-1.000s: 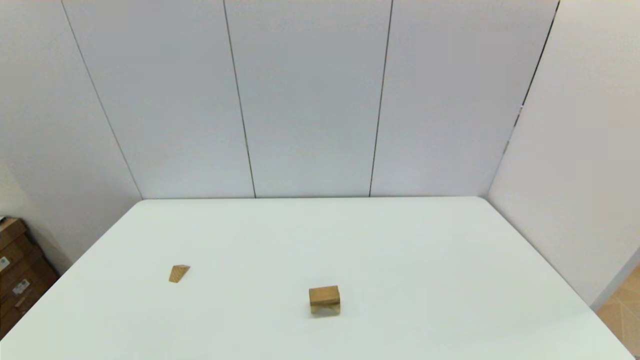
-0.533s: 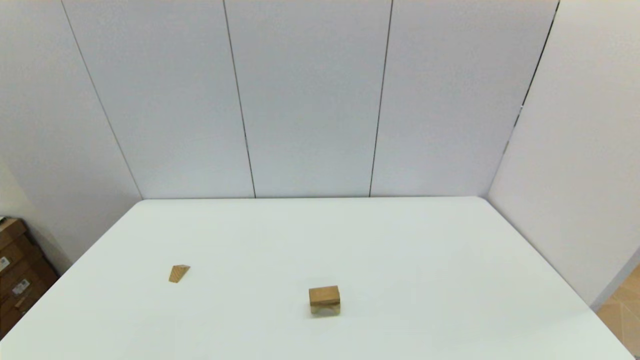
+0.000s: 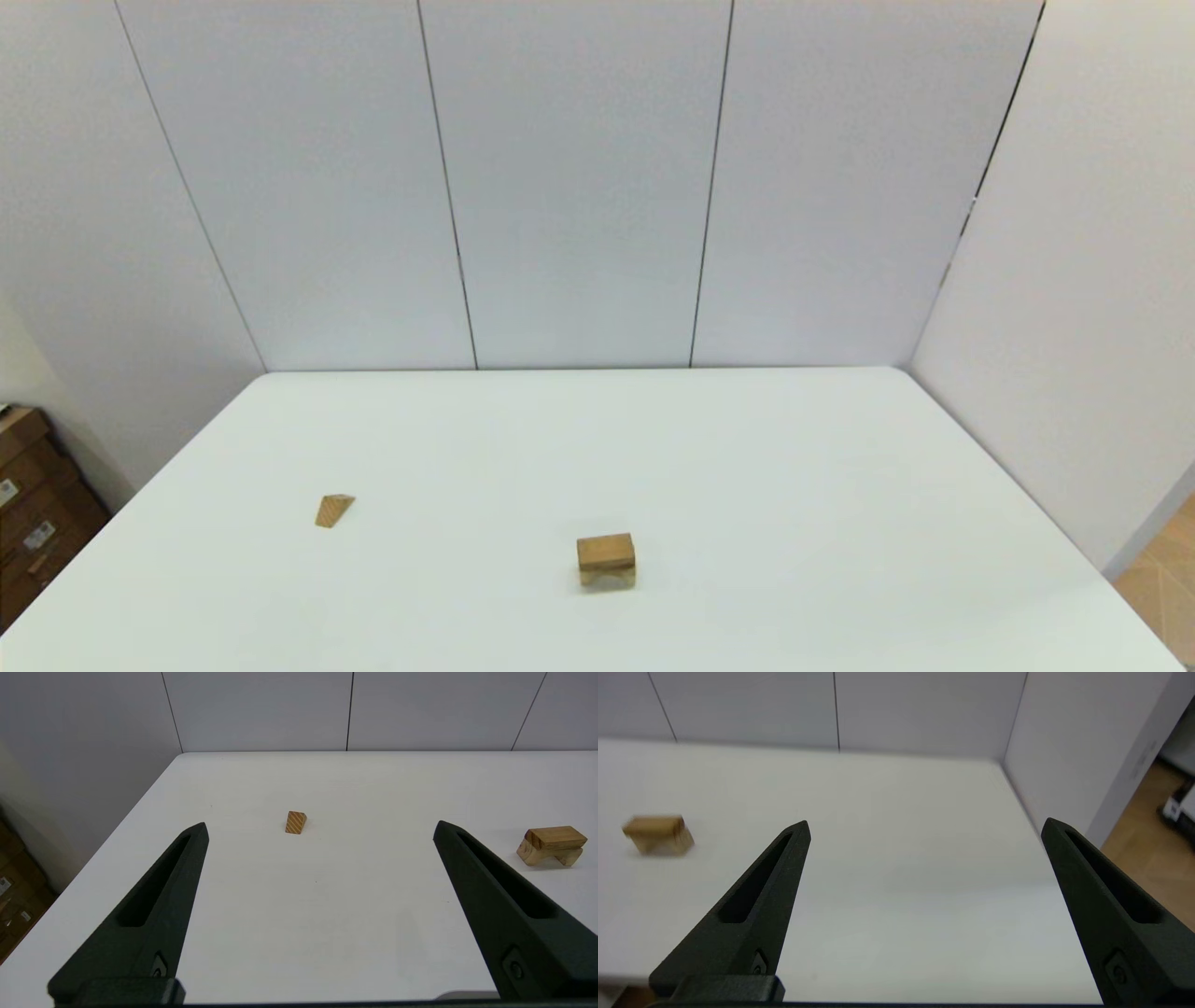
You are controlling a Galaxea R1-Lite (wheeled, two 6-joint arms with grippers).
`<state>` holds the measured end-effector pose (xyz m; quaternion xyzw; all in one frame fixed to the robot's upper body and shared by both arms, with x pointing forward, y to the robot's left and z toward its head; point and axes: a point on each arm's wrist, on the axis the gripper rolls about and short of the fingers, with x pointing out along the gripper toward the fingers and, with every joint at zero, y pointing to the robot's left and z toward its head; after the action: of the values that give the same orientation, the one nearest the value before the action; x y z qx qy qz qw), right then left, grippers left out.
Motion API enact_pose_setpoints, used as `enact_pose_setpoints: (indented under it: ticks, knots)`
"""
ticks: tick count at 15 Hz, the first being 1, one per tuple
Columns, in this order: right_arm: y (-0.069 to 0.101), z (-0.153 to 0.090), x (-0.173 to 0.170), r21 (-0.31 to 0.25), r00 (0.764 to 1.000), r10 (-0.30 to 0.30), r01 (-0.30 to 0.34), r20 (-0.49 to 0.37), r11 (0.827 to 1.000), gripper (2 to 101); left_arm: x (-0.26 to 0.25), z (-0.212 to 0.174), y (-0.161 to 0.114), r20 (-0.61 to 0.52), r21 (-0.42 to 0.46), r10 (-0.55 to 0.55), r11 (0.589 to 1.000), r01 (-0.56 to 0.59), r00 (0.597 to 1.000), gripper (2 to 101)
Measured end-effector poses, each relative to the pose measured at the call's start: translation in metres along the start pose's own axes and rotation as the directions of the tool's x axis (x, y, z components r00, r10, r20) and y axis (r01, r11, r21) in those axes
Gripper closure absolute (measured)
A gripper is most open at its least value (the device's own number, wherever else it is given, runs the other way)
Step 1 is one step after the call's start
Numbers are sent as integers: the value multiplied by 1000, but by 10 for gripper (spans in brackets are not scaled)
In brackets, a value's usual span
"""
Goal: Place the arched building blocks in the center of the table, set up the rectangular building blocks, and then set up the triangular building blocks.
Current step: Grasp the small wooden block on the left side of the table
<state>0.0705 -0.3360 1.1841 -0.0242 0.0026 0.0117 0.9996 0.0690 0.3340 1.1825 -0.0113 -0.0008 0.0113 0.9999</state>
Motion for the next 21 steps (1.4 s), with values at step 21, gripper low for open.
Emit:
enact_pose_setpoints:
  ticks: [21]
  knots:
    - [0, -1, -1, 97, 1000, -27, 26, 10, 995, 46, 0, 0, 0, 0, 0, 0, 1000, 0, 1000, 54]
